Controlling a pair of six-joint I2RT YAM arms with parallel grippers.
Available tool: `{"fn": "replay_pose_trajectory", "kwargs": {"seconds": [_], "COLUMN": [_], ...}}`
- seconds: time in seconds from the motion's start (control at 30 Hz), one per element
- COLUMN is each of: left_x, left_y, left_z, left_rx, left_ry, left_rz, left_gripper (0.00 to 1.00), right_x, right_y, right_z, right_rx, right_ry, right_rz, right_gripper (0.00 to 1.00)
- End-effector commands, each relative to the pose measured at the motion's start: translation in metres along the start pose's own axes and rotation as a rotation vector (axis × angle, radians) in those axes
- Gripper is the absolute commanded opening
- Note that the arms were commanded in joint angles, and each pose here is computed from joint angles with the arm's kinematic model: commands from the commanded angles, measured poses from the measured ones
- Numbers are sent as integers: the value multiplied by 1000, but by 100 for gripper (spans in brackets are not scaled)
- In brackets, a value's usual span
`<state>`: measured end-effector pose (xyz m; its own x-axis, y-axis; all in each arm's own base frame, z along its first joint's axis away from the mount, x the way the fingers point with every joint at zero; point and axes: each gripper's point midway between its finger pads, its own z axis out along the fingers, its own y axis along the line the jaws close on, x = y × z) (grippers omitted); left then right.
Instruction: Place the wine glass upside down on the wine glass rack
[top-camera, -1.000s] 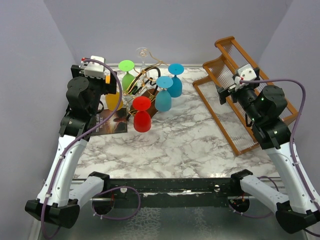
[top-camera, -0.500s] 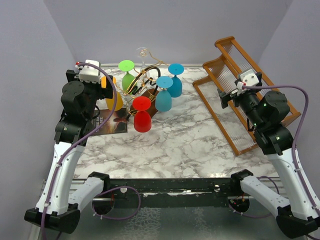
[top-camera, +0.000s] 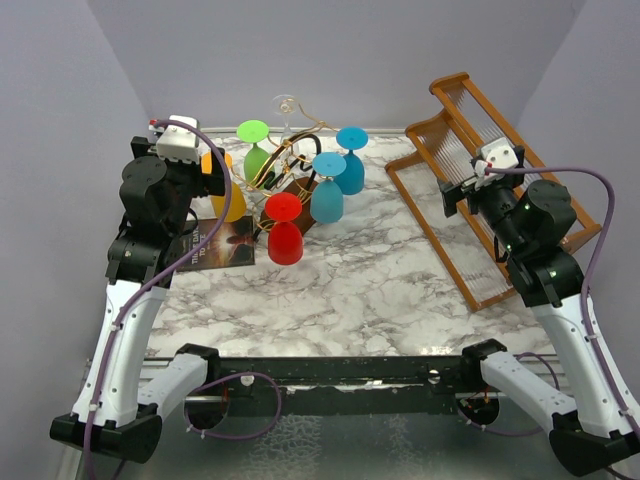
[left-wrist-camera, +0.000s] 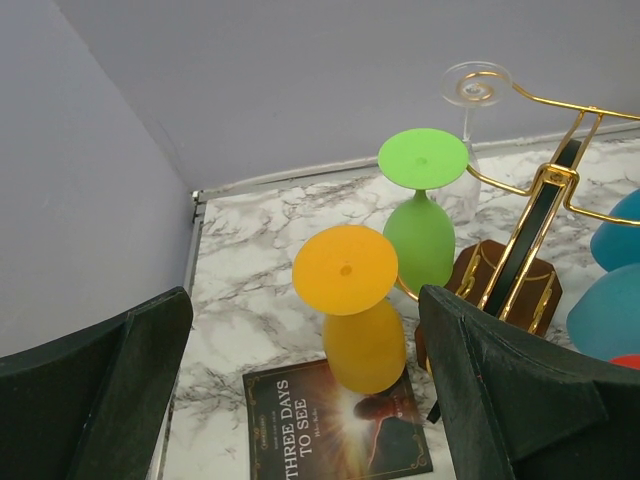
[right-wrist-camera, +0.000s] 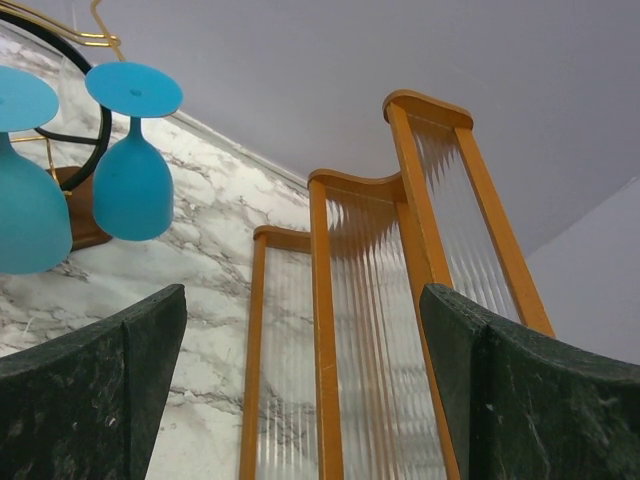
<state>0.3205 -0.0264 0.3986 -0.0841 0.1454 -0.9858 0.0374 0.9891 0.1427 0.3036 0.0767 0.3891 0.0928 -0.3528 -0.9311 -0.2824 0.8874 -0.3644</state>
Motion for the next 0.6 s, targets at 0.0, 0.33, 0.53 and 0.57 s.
{"fn": "replay_pose_trajectory", "kwargs": {"seconds": [0.0,0.33,0.53,0.57], "left_x": [-8,-10,-11,-11], "left_y": [0,-3,-1,-1], "left_z": [-4,-4,-4,-4], "left_rx": [13,24,18,18], "left_ry": [-18,-21,-23,-21], "left_rz": [-17,-27,-27,-26], "left_gripper": [99,99,99,99], "right_x": [-3,-8,-7,-6], "right_y": [-7,-8,-9,-10], "right_z": [-1,-4,-5,-5], "right_rx": [25,24,29,32], "right_ry": [-6,-17,-17,-15], "right_rz": [26,32,31,30], "right_gripper": [100,100,100,100]}}
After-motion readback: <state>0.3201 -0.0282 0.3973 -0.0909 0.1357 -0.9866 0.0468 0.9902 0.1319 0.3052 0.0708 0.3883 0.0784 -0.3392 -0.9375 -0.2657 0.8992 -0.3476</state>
